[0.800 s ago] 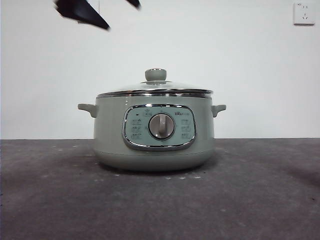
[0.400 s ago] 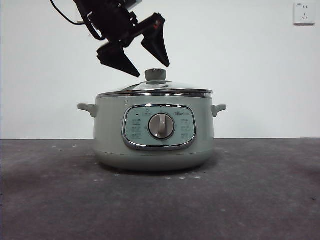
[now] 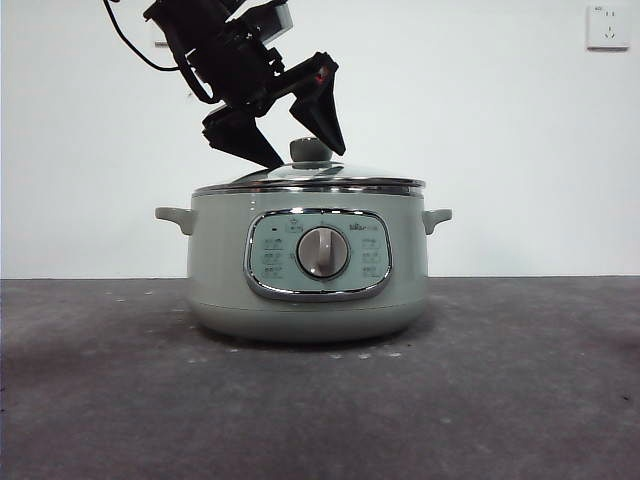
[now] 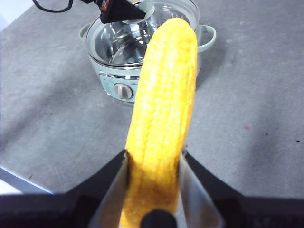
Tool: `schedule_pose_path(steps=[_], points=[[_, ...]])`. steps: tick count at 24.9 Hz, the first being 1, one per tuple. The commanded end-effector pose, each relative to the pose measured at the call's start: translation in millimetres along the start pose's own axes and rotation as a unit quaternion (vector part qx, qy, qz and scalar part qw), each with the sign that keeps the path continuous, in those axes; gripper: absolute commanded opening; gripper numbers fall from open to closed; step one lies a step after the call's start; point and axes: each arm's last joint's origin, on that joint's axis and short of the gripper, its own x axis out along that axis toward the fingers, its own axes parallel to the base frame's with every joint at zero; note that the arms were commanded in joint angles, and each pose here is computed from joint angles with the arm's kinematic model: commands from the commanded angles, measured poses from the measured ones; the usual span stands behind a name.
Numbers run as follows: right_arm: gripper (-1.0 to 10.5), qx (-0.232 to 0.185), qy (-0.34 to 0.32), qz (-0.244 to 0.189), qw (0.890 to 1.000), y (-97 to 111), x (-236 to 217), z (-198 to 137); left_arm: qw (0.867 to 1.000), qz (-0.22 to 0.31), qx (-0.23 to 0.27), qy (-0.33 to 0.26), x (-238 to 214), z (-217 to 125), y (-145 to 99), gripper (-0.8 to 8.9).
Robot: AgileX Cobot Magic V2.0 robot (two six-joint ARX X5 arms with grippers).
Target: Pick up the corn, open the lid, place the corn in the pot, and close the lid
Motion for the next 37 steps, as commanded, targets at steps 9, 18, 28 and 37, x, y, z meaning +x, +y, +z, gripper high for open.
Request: schedule_pose_path(steps=[9,18,28,37], points=[[-0.1,0.001,0.007,-0.014,1.0,-2,-2,-2,1.0,-0.006,0.005,-0.002,5,0,-4,0.22],[-0.1,0.007,0.011,-0.015,1.0,-2,-2,-2,1.0,-0.006,0.01,-0.018,-5,6,-6,-0.09],[-0.1,0.009,0.002,-0.012,1.0,0,1,1,0.992,0.013,0.034,-0.125,-93,39,-18,-0.09],[-0.1,-0.08,-0.076,0.004,0.994,51,71,56,0.974,0.082,0.032,-0.209,-246,31,-28,-0.08]])
